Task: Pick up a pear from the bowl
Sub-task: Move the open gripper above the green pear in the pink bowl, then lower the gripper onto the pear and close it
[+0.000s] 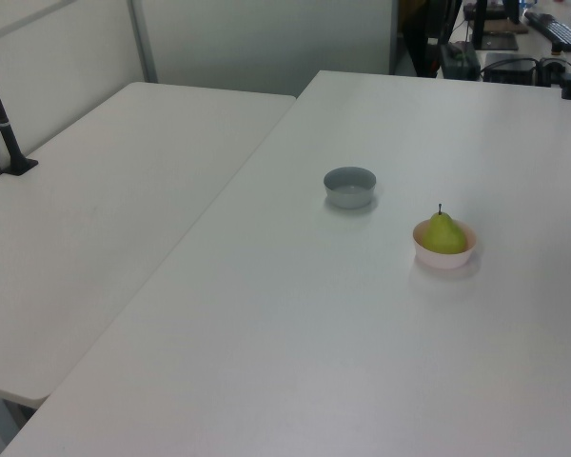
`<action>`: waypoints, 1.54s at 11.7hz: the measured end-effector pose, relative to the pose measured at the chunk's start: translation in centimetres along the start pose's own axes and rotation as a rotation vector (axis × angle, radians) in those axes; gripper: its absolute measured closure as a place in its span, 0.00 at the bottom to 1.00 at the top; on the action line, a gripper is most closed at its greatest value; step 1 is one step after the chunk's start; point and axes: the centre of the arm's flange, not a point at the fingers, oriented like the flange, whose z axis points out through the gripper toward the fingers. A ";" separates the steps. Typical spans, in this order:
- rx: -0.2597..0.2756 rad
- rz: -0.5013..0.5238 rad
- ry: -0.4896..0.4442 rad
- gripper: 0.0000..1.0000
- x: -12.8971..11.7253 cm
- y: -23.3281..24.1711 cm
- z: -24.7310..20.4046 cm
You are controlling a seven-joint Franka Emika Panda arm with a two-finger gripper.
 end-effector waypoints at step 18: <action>0.058 -0.310 -0.196 0.00 -4.8 -12.3 15.7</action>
